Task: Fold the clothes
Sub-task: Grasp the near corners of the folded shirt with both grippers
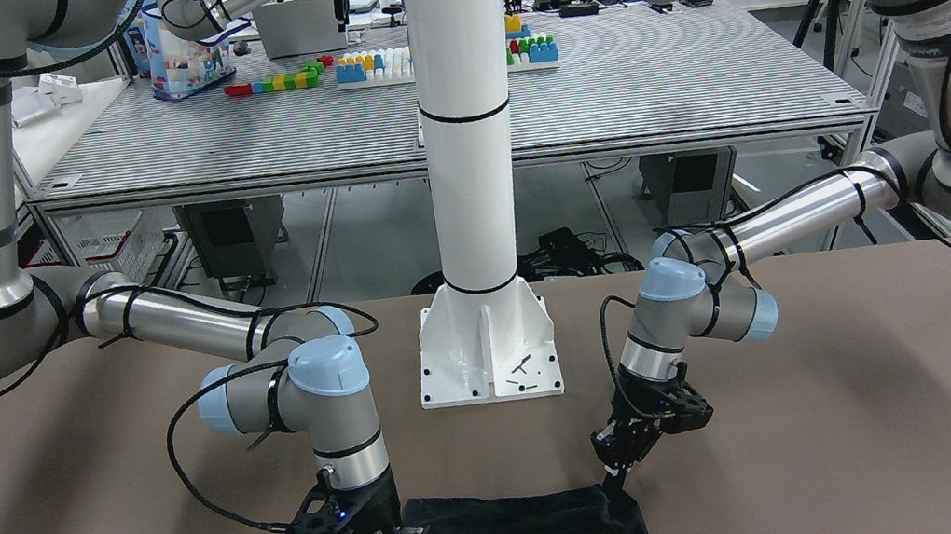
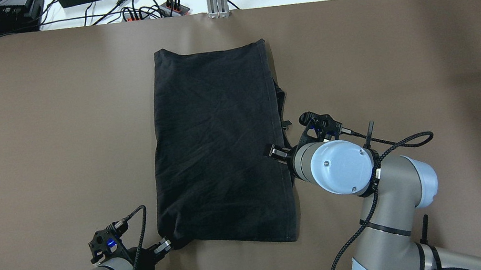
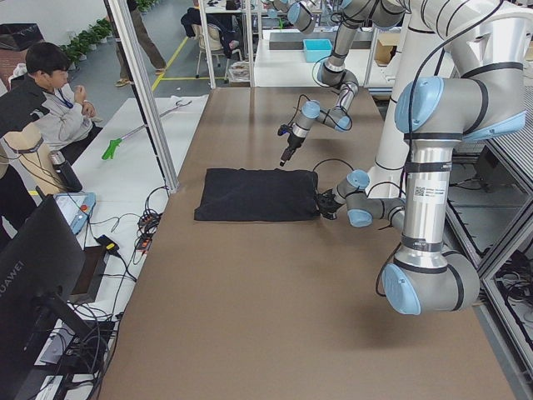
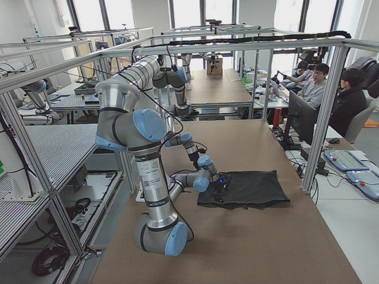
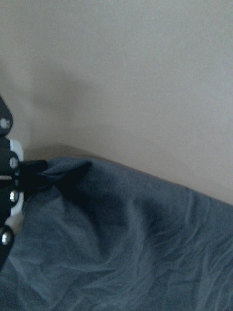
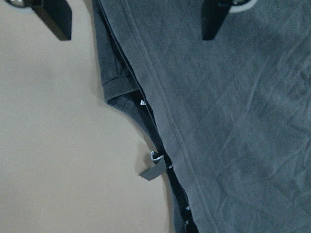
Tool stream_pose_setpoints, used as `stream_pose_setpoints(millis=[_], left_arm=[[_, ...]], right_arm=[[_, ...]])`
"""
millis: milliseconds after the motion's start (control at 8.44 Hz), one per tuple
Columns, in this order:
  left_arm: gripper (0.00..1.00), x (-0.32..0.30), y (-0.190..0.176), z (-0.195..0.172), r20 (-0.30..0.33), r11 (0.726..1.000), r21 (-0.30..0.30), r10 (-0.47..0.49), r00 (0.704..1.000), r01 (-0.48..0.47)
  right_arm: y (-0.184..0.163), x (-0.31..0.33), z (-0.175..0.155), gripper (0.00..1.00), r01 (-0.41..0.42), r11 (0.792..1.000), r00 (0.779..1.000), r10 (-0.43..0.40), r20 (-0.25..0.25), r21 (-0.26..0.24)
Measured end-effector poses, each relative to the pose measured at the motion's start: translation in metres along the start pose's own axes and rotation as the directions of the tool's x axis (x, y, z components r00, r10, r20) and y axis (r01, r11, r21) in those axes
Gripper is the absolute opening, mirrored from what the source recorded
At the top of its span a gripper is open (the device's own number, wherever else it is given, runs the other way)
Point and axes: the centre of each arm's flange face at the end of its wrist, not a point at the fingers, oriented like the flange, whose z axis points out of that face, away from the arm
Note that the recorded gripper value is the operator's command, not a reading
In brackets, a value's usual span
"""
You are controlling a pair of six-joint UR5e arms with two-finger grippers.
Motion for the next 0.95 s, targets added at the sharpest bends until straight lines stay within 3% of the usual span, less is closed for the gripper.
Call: stream_pose_setpoints(millis=[474,711,948], left_arm=[[0.0,0.001,-0.001,-0.001,-0.002,1.0,0.003,0.005,1.0,-0.005],[0.0,0.0,-0.002,0.0,-0.001,1.0,0.003,0.006,1.0,-0.006],[0.0,0.0,-0.002,0.0,0.0,1.0,0.004,0.007,1.0,-0.007]], right_arm=[[0.046,0.022,0.015,0.89,-0.077,0.997,0.996,0.078,-0.035,0.01],[0.07,0.033,0.021,0.67,-0.109,0.994,0.993,0.11,-0.044,0.024],[0.082,0.031,0.022,0.63,-0.195,0.98,0.98,0.197,-0.034,0.036]])
